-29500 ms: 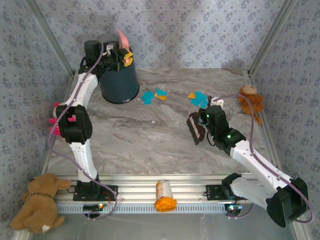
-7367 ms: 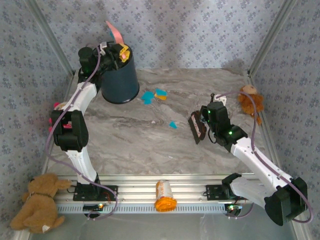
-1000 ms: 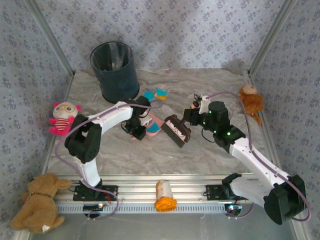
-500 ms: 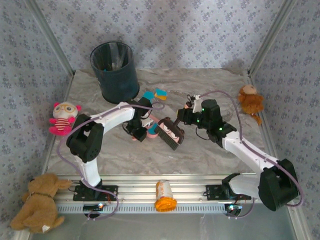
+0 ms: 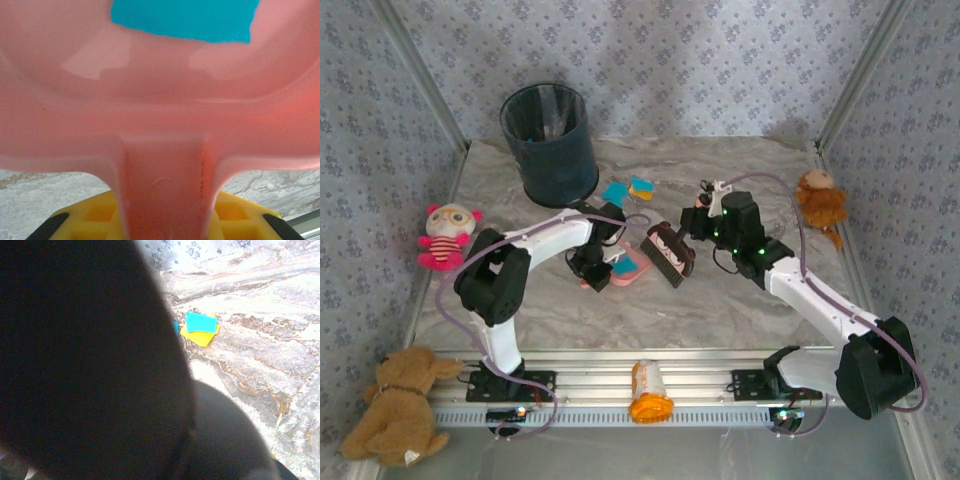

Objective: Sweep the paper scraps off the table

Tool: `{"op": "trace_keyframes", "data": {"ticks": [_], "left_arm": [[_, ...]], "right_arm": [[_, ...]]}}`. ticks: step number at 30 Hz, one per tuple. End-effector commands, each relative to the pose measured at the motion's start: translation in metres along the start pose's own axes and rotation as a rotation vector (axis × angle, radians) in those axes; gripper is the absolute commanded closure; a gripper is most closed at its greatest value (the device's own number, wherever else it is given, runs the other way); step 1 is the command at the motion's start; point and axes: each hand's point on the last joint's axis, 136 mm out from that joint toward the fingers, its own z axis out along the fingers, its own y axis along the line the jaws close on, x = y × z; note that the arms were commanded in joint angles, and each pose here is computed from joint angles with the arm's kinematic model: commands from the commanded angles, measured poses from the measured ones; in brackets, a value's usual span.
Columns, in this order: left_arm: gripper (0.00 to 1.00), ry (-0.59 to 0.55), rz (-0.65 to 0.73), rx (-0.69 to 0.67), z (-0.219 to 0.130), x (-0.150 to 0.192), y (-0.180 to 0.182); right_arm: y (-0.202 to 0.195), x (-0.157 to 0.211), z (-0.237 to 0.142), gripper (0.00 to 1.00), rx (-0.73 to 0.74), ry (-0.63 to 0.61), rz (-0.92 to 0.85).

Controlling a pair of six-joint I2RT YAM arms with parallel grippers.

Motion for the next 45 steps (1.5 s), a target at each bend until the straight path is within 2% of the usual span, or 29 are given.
{"op": "trace_keyframes", "data": {"ticks": [1, 8, 11, 12, 16, 24, 30, 38, 45], "left_arm": [[1.00, 0.042, 0.015, -0.023, -0.003, 0.015, 0.002], [1.00, 0.056, 0.012, -0.033, 0.001, 0.030, 0.003], [1.00, 0.058, 0.023, -0.032, 0.004, 0.036, 0.002], [1.00, 0.062, 0.026, -0.036, 0.006, 0.038, 0.003], [1.00, 0.074, 0.036, -0.042, 0.010, 0.046, 0.004], [1.00, 0.070, 0.053, -0.043, 0.012, 0.048, 0.004], [1.00, 0.065, 0.056, -0.048, 0.012, 0.047, 0.005], [1.00, 0.067, 0.051, -0.049, 0.011, 0.047, 0.005], [1.00, 0.069, 0.053, -0.046, 0.012, 0.048, 0.005]], "right_arm": [[0.001, -0.040, -0.006, 1.00, 0.034, -0.108, -0.025], [-0.012, -0.083, 0.034, 1.00, 0.038, -0.142, 0.007], [-0.017, -0.096, 0.065, 1.00, 0.019, -0.124, 0.028], [-0.015, -0.112, 0.074, 1.00, 0.007, -0.139, 0.054], [-0.013, -0.129, 0.118, 1.00, -0.061, -0.126, 0.160], [-0.023, -0.126, 0.196, 1.00, -0.070, -0.055, 0.393], [-0.036, -0.103, 0.239, 1.00, -0.071, 0.010, 0.523], [-0.069, -0.067, 0.250, 1.00, 0.056, 0.054, 0.584], [-0.102, -0.034, 0.219, 1.00, 0.199, 0.104, 0.599]]}}
